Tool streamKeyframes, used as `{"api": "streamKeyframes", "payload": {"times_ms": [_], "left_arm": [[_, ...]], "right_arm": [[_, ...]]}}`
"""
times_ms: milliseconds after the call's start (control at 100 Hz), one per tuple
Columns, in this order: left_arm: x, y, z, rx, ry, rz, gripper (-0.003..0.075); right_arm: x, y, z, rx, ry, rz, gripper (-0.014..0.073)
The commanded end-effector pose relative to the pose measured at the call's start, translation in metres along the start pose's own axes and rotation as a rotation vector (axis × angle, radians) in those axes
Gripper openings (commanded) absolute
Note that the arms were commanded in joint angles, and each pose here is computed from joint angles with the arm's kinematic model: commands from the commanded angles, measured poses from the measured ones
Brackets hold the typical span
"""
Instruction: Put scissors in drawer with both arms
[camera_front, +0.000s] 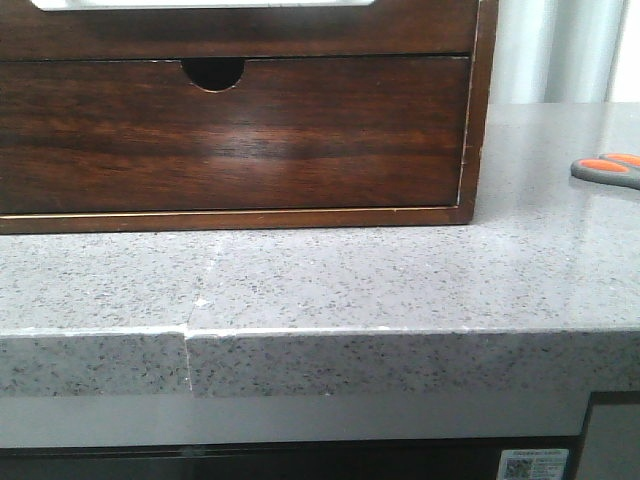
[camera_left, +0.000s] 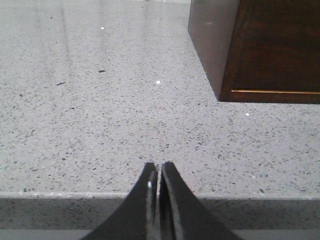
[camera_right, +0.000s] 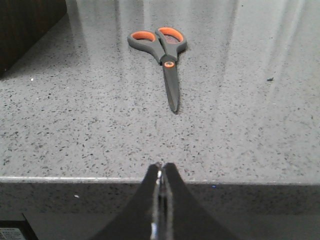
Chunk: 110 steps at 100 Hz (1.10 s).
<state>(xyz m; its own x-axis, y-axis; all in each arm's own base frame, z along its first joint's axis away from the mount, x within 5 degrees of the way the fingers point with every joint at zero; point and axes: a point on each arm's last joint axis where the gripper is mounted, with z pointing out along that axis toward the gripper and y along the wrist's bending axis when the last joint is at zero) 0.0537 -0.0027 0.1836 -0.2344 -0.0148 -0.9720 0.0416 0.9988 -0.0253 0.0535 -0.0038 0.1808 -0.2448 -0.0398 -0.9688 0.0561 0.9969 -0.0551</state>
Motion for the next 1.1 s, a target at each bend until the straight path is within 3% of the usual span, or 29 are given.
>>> {"api": "streamKeyframes", "payload": {"times_ms": [0,730,930,1090], "left_arm": [[-0.002,0.001,0.000,-0.012,-0.089,0.034,-0.0022],[-0.011,0.001,-0.002,-0.018,-0.194,0.073,-0.0022],[-0.018,0.000,-0.003,-0.014,-0.274,0.074,-0.0022],[-0.029,-0.001,-0.007,-0.008,-0.398,0.073,-0.0022]], "right_arm": [[0.007,0.000,0.002,0.006,-0.011,-0.021,-0.0061],[-0.007,-0.001,0.000,0.013,-0.162,-0.017,-0.0061],[-0.025,-0.001,-0.005,0.021,-0.373,-0.007,-0.0061],[-0.030,-0.002,-0.007,0.023,-0.420,-0.005,-0.0061]]}}
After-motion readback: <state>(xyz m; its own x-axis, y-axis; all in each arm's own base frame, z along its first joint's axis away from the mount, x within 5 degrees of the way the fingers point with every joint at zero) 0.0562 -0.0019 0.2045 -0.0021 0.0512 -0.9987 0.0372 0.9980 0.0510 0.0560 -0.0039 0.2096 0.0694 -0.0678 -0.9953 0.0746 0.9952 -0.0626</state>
